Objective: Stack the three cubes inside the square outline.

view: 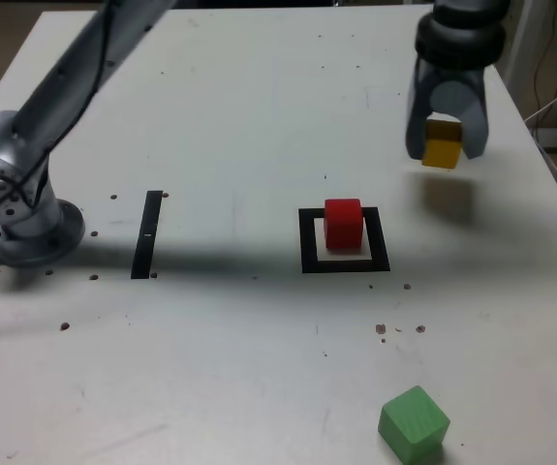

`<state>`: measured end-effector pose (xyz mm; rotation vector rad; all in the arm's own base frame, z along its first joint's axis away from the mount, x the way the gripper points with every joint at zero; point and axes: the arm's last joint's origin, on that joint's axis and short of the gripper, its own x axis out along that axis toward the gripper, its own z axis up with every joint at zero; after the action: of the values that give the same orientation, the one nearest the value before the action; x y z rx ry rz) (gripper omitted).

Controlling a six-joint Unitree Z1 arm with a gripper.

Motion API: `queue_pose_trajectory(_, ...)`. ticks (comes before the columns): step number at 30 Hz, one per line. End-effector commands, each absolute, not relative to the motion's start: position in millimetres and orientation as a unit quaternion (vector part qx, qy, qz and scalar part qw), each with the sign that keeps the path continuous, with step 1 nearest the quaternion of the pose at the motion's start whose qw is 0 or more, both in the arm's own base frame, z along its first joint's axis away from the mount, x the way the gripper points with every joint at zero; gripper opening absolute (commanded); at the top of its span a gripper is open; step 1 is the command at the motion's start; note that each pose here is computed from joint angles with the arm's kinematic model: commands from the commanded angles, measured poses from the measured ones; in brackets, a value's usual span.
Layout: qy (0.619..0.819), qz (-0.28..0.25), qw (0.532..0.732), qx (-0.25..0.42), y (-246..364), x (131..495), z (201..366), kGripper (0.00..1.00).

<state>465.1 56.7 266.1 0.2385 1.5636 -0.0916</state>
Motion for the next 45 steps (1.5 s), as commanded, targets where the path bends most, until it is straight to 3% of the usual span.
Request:
queue_pose_trajectory(1,0.693,-0.053,0.71,0.108,45.6,446.8,290.7,0.15)
queue_pose_trajectory(6,0.698,-0.061,0.705,0.105,31.2,416.7,306.8,0.15)
queue_pose_trajectory(11,0.707,-0.056,0.698,0.099,21.4,395.2,309.6,0.15)
queue_pose_trajectory(21,0.719,-0.027,0.692,0.068,3.1,364.0,304.2,0.15)
queue_pose_trajectory(28,0.73,-0.016,0.681,0.043,-0.7,354.1,288.7,0.15)
queue_pose_trajectory(45,0.722,-0.03,0.69,0.039,-15.0,351.6,275.0,0.16)
